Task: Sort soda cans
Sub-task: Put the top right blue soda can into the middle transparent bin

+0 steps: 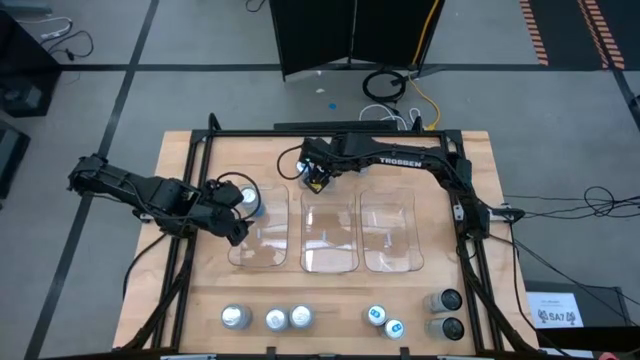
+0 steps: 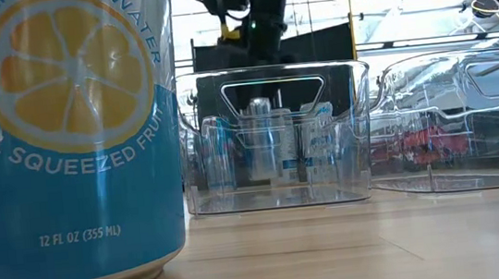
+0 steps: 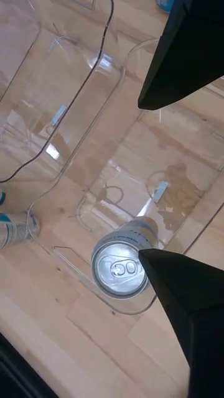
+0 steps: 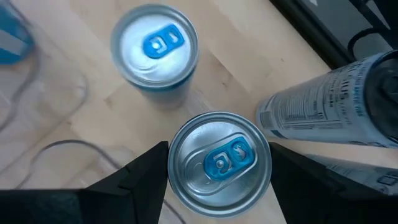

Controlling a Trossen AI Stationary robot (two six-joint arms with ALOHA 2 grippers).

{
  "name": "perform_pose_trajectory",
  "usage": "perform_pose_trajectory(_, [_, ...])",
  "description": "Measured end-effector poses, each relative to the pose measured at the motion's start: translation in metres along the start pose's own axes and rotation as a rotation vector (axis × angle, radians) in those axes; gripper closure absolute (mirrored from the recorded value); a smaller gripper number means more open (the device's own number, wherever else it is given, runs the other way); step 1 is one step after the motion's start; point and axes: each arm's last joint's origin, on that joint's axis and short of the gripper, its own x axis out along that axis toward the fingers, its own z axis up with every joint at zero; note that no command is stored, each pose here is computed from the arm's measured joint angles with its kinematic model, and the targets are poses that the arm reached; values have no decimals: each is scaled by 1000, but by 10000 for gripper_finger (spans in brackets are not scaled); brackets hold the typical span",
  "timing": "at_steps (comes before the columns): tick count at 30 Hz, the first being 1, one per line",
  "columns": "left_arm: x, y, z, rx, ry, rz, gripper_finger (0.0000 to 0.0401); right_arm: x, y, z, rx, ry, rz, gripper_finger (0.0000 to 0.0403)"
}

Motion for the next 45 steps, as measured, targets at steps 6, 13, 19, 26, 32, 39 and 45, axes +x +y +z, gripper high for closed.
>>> perform_pose_trajectory(6, [0, 0, 0, 0, 0, 0, 8, -24, 3, -3, -5, -38, 33, 166])
perform_pose_trajectory(13, [0, 0, 0, 0, -1, 1, 8, -62, 3, -11, -4, -87, 68, 166])
perform_pose_trajectory(19, [0, 0, 0, -1, -2, -1, 8, -99, 1, -18, -4, -171, 84, 166])
perform_pose_trajectory(26, [0, -1, 1, -6, -17, -3, 8, -126, 6, -29, -24, -215, 138, 166])
perform_pose_trajectory(32, [0, -2, 2, -10, -24, -11, 8, -134, 24, -41, -73, -221, 183, 166])
perform_pose_trajectory(39, [0, -2, 2, -11, -29, -10, 8, -117, 55, -50, -128, -199, 204, 166])
perform_pose_trajectory(45, [0, -2, 2, -11, -29, -9, 8, -76, 77, -56, -185, -81, 205, 165])
